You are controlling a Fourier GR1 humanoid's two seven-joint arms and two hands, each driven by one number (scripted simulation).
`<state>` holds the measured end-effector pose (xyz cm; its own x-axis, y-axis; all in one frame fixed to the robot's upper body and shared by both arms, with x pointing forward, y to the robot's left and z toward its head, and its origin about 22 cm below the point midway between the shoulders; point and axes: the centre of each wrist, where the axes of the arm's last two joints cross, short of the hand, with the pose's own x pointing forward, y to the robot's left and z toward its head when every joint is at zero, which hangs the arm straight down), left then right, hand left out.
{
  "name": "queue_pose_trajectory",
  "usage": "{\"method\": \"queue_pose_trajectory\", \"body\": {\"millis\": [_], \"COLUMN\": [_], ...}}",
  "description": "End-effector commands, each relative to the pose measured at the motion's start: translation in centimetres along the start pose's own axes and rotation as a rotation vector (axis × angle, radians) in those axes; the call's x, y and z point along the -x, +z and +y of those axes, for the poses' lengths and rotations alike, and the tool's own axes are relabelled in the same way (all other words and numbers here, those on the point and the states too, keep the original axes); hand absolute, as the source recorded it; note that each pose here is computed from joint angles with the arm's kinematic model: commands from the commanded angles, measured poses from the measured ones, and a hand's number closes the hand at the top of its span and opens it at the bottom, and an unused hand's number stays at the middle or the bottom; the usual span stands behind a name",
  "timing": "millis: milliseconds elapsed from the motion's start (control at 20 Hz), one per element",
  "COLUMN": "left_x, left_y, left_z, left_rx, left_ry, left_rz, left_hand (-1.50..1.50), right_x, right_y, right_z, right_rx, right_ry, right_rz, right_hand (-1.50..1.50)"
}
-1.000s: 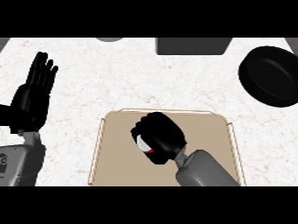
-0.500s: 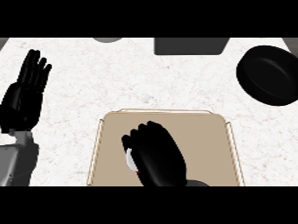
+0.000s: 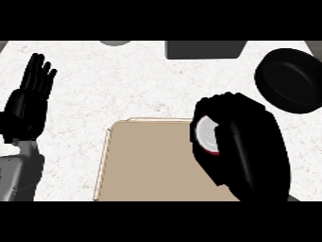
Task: Pick the can from the tray and place it in the pot
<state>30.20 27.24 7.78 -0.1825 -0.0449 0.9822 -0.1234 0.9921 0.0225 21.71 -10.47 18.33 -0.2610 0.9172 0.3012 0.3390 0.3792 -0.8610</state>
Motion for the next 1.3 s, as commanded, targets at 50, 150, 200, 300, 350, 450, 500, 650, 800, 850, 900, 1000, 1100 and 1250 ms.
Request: {"method": "queue_pose_trajectory", "body": {"millis": [50,150,200,300,350,450,500,650,800,850,900,1000,1100,1250], "left_x": [-0.9,0.0,0.7,-0.5,0.8,0.6,-1.6,0.1,0.3,-0.4,0.0,-0.3,0.2,0.5], "left_y": [-0.6,-0.3,-0.3,-1.1,0.7,-0.2,-0.1,-0.5,0.5,-0.5,-0.7,-1.1,0.4,0.6], "left_z": [-0.9,1.1,0.0,1.5,-1.1,-0.2,-0.9,0.2,0.5,0.0,-1.2,-0.9,-1.8,-0.1], "left_rx": [0.022,0.021,0.012,0.005,0.011,0.002,0.028,0.034,0.027,0.025,0.016,0.023,0.038,0.048], "left_ry": [-0.004,0.018,-0.012,0.018,0.003,0.002,0.0,0.005,-0.002,-0.002,0.005,-0.015,-0.005,0.002], "left_rz": [-0.004,-0.008,-0.008,0.018,-0.001,-0.004,0.002,-0.003,-0.009,-0.011,0.005,-0.024,-0.019,-0.023], "left_hand": [0.0,0.0,0.0,0.0,0.0,0.0,0.0,0.0,0.0,0.0,0.0,0.0,0.0,0.0], "right_x": [4.7,5.5,8.3,10.3,11.5,16.1,16.8,19.5,25.3,25.8,27.6,29.8,30.6,32.9], "right_y": [-1.9,-2.3,-2.8,-2.9,-2.5,-3.6,-4.0,-4.5,-4.3,-5.4,-5.0,-4.4,-6.6,-6.4], "right_z": [-4.8,-7.5,-6.7,-8.1,-8.6,-8.8,-8.3,-9.7,-9.8,-9.8,-8.8,-7.9,-9.0,-8.0], "right_rx": [0.169,0.191,0.195,0.171,0.153,0.144,0.111,0.09,0.139,0.151,0.125,0.119,0.108,0.113], "right_ry": [-0.012,-0.001,0.017,0.028,0.051,0.042,0.074,0.097,0.068,0.042,0.073,0.029,0.032,0.039], "right_rz": [0.115,0.137,0.171,0.186,0.197,0.243,0.246,0.27,0.297,0.295,0.308,0.297,0.271,0.264], "right_hand": [1.5,1.5,1.5,1.5,1.5,1.5,1.5,1.5,1.5,1.5,1.5,1.5,1.5,1.5]}}
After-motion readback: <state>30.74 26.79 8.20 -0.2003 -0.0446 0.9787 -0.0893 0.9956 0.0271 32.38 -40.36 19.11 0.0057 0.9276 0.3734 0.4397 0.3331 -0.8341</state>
